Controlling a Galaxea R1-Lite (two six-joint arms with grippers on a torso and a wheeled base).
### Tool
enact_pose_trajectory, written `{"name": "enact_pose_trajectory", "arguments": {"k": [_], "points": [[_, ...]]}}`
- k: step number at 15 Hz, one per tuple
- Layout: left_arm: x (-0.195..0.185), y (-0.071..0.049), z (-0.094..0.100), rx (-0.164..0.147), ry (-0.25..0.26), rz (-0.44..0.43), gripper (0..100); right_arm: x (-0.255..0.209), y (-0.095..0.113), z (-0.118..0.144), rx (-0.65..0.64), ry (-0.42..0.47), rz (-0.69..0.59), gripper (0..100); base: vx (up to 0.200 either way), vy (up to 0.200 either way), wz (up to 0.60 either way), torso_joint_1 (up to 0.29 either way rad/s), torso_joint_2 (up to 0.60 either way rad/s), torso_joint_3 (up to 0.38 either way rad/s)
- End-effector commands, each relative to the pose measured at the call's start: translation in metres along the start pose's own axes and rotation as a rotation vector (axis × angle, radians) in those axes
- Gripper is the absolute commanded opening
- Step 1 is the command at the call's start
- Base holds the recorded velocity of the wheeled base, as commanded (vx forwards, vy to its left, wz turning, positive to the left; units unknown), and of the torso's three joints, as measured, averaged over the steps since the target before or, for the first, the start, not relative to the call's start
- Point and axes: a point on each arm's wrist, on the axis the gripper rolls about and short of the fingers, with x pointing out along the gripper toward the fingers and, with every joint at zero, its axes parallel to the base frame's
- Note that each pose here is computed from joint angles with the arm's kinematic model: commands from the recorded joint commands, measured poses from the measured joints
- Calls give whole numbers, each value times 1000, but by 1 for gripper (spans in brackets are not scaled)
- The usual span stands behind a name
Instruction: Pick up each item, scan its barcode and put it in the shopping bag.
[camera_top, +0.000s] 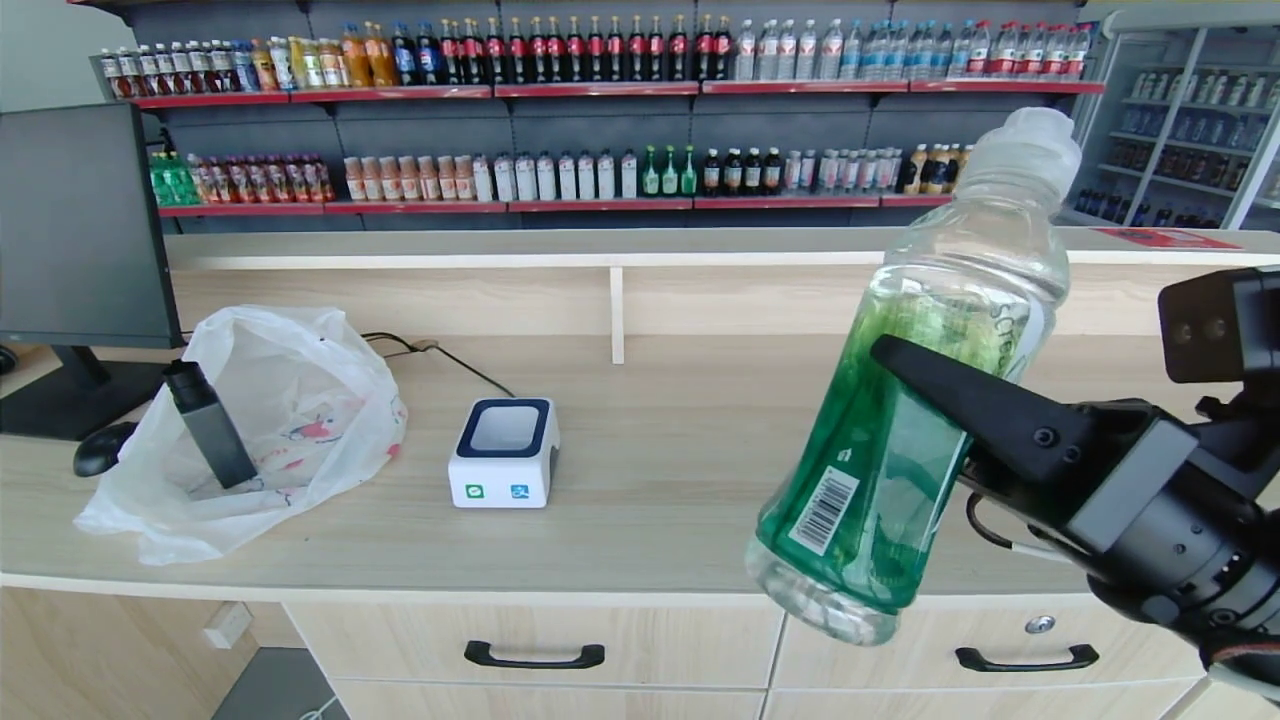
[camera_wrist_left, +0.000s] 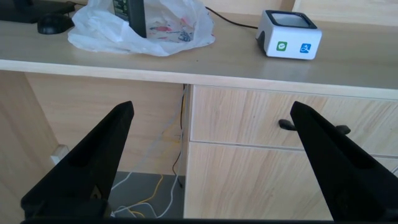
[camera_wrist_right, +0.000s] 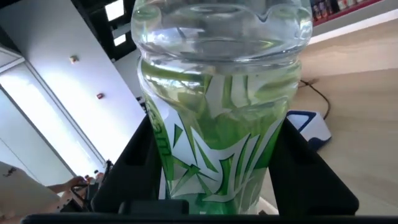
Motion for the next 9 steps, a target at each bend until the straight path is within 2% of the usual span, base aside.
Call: {"name": "enact_pose_trajectory", "arguments": {"k": [1,5,9], "points": [[0,0,0,0,0,0,100,2,7,-1,32,3,35,0,0,0,0,0,0,0],[0,0,0,1,0,0,100,11,23,-11,89,46,124,0,0,0,0,0,0,0],[0,0,0,1,0,0,100,13,26,-13,152,59,134,0,0,0,0,0,0,0]]}}
